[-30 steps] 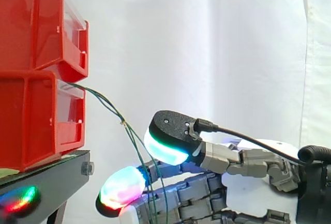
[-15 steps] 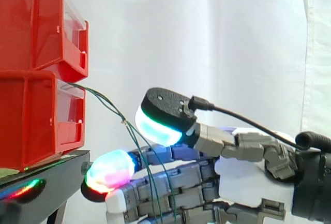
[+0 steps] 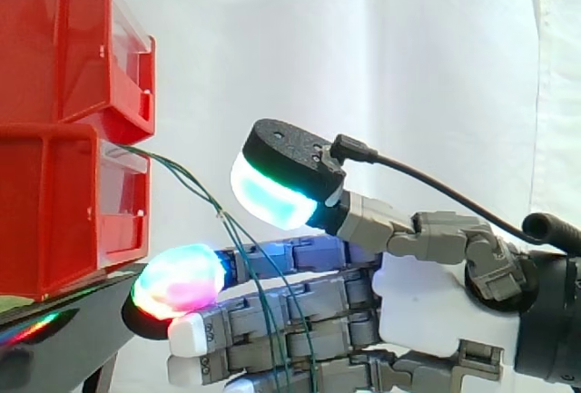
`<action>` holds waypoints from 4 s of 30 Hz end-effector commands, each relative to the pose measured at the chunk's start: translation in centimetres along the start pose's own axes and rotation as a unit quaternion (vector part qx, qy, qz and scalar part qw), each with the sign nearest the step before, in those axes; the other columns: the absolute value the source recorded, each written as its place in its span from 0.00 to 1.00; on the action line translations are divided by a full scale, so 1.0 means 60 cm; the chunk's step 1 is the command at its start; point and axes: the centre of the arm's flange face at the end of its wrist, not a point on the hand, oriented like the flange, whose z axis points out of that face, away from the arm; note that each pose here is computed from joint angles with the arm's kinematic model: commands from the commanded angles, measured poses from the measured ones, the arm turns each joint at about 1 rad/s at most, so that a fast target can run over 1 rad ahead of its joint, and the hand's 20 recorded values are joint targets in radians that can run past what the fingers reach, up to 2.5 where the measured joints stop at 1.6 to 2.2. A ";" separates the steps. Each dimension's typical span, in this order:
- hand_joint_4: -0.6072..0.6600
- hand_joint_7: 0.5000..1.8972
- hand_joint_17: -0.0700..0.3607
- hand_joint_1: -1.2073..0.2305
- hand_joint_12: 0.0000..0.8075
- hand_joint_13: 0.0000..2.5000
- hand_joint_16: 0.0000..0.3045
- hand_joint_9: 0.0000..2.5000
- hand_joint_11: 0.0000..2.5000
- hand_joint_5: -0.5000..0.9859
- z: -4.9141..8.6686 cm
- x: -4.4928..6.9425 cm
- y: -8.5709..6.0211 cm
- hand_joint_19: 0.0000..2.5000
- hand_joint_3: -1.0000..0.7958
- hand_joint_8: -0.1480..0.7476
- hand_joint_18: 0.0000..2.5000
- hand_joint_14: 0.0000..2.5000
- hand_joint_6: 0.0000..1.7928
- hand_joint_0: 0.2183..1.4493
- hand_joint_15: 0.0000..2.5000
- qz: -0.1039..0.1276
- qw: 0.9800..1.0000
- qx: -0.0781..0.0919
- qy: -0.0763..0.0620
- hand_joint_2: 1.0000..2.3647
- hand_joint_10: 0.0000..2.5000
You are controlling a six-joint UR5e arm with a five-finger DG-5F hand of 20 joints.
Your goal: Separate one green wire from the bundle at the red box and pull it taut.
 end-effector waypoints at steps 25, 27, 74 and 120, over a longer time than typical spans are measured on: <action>0.69 0.32 0.45 0.47 0.49 0.27 0.18 0.33 0.14 0.24 0.003 -0.009 -0.002 0.24 0.32 0.49 0.25 0.01 0.28 0.27 0.15 0.037 0.999 0.002 0.010 0.00 0.01; 0.69 0.33 0.45 0.47 0.49 0.27 0.18 0.33 0.14 0.24 0.003 -0.010 -0.002 0.24 0.32 0.48 0.25 0.01 0.28 0.27 0.16 0.039 0.999 0.002 0.009 0.00 0.00; 0.64 0.47 0.46 0.37 0.50 0.32 0.18 0.40 0.23 0.24 0.010 -0.042 0.071 0.25 0.48 0.51 0.30 0.01 0.48 0.30 0.18 0.044 0.998 0.025 0.027 0.01 0.01; 0.61 0.52 0.45 0.35 0.49 0.35 0.18 0.47 0.34 0.25 -0.001 -0.055 0.106 0.26 0.45 0.51 0.32 0.01 0.50 0.30 0.21 0.026 0.998 0.055 0.030 0.01 0.01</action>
